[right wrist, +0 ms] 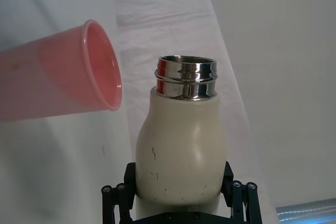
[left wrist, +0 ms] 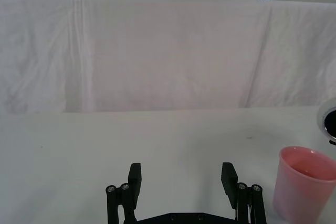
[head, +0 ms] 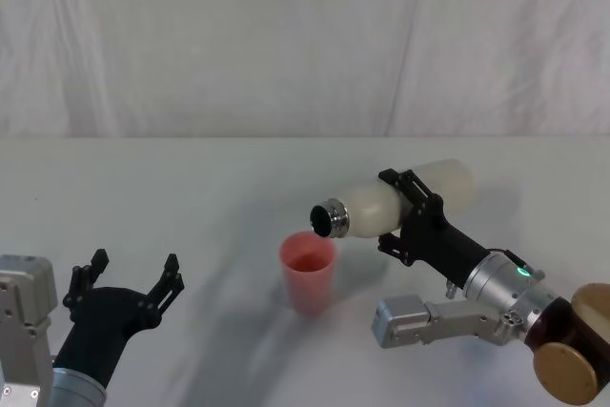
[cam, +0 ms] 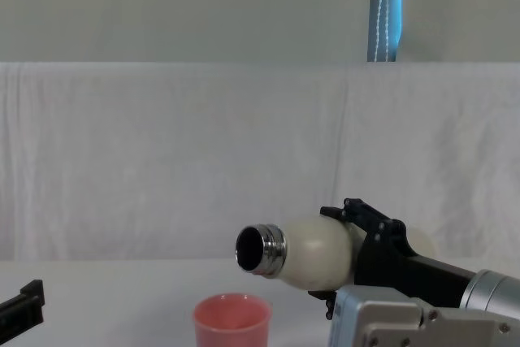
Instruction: Grasp the thermos with one hand and pour water into the cup lid.
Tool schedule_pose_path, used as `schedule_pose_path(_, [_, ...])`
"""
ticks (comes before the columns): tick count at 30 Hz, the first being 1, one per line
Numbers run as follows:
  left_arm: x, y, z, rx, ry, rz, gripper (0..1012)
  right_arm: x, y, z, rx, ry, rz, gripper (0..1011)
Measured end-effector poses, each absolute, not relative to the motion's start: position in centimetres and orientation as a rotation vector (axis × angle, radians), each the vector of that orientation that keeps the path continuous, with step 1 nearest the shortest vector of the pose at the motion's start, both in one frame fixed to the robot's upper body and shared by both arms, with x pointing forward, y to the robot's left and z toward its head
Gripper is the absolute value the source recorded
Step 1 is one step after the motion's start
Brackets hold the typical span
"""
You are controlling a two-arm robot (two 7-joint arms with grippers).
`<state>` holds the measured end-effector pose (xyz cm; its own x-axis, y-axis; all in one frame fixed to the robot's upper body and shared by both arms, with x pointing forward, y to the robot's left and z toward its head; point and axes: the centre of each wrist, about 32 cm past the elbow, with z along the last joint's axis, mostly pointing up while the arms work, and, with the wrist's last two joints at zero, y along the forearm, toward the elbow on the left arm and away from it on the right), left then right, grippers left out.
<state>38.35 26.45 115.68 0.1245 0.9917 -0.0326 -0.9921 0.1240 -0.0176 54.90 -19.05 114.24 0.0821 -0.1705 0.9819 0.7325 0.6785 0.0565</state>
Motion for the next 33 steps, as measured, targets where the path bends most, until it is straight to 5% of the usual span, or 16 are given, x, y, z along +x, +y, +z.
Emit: schedule_pose_path(33, [38.4,26.5,115.7,-0.038,0.014,1.446,1001,56.2,-18.8,114.8,-0.619,-1.486,-0.697,962])
